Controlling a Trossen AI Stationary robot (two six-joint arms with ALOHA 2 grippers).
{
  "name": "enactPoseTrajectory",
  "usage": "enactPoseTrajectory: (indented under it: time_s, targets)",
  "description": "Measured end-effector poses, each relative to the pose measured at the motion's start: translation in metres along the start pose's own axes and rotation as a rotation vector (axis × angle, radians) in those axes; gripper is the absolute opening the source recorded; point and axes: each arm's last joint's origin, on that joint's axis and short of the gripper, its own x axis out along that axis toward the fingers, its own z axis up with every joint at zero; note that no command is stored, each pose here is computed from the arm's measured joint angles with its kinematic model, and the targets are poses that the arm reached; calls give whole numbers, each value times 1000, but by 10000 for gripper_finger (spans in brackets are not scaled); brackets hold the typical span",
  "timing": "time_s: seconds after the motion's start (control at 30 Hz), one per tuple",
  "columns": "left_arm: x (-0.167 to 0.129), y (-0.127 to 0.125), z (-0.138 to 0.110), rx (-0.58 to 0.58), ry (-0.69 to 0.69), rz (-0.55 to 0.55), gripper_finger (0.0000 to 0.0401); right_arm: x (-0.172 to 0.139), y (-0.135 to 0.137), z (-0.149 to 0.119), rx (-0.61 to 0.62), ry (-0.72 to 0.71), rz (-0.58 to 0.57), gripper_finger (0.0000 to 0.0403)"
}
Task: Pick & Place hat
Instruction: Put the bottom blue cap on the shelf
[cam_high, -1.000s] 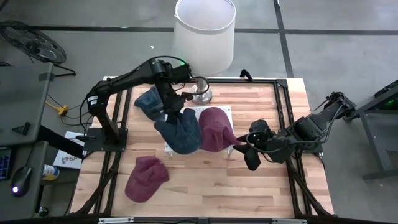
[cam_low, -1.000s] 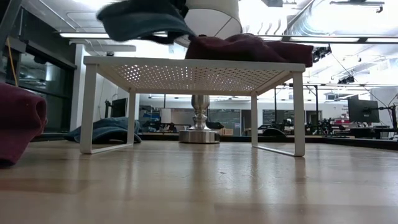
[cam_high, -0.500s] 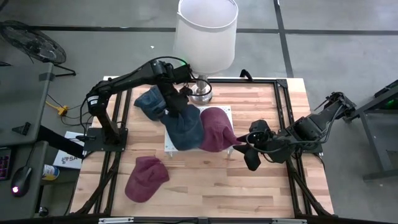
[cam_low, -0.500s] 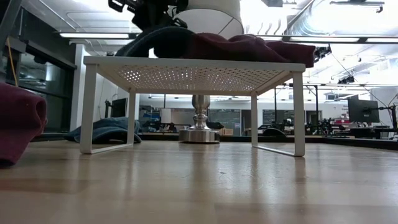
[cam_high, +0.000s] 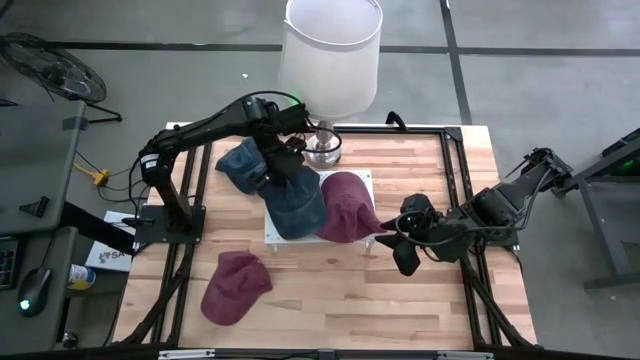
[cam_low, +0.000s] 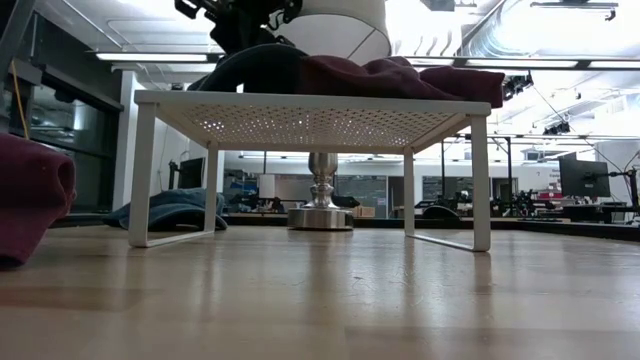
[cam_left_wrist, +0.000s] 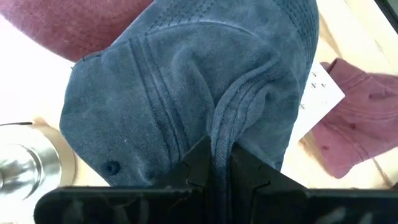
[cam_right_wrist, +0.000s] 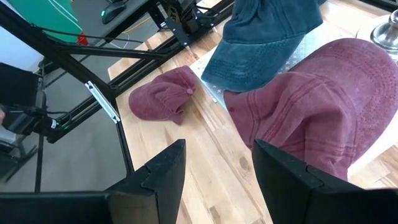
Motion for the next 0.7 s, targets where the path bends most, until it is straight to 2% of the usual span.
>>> enactPoseTrajectory:
  time_s: [0.13, 0.47, 0.7]
  targets:
    - [0, 1, 1, -12, -4, 4, 45, 0, 0, 0, 0, 13, 8, 178]
    - [0, 0, 0, -91, -4, 0, 154, 0, 0, -1, -8, 20, 12, 178]
    - [2, -4, 3, -130, 18, -13, 165, 0, 1, -1, -26, 50, 32, 178]
